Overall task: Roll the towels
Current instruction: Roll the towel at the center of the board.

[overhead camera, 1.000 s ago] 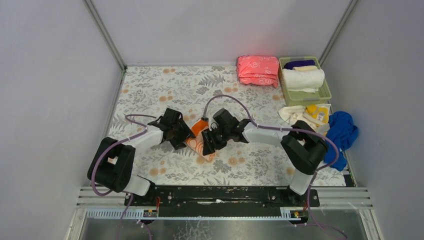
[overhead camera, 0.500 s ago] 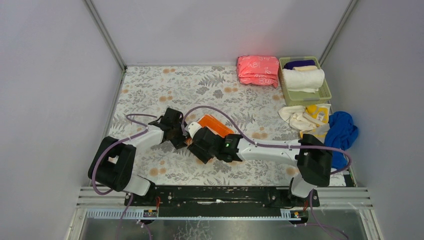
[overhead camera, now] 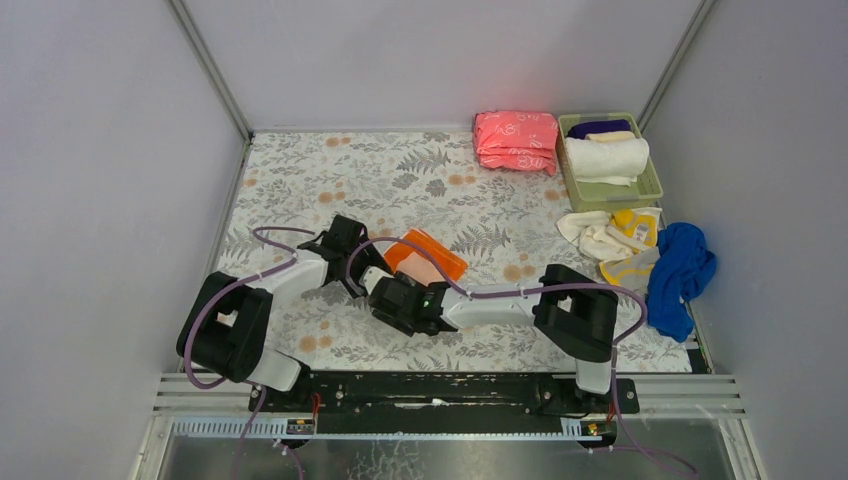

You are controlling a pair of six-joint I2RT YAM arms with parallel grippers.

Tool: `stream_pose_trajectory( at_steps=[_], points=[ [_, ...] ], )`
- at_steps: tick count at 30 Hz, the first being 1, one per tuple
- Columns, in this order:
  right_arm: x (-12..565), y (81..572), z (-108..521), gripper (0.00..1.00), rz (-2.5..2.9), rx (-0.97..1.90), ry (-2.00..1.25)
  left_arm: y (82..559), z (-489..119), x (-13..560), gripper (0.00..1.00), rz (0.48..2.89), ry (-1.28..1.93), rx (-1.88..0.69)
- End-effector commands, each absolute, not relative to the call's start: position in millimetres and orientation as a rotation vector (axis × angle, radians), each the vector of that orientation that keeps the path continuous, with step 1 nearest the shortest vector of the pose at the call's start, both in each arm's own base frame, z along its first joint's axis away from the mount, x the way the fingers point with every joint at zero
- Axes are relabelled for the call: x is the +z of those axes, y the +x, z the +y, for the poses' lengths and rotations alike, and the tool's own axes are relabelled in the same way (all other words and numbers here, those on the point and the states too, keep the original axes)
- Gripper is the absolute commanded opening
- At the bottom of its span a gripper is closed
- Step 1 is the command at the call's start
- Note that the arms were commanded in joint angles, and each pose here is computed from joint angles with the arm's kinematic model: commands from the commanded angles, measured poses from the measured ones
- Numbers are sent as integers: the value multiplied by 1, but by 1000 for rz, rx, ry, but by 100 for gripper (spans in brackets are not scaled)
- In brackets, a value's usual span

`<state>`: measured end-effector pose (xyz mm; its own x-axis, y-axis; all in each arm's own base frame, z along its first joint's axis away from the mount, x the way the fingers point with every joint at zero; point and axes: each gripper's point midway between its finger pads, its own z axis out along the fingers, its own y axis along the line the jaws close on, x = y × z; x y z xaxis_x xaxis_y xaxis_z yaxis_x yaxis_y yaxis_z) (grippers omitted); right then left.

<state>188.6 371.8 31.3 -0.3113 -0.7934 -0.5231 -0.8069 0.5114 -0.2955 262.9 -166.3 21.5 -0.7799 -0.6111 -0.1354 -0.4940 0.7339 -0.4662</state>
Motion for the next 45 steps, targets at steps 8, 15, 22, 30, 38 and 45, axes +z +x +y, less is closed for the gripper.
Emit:
stream_pose_trajectory(
  at_steps=[8, 15, 22, 30, 38, 45],
  points=[
    [-9, 162, 375, 33, 2313, 408, -1393, 226, -138, -5, 67, 2775, -884, -359],
    [18, 147, 382, 16, 2444, 1021, -1281, 243, -141, 34, 83, 2660, -919, -476],
    [21, 148, 382, 15, 2557, 1423, -1093, 249, -123, 70, 92, 2538, -979, -526],
    [4, 154, 375, 15, 2691, 1563, -947, 234, -125, 56, 90, 2595, -968, -556],
    [-15, 162, 370, 15, 2775, 1528, -868, 238, -123, 23, 75, 2675, -961, -463],
    [3, 185, 366, 23, 2702, 1317, -877, 210, -107, -15, 46, 2736, -1030, -326]
  ],
)
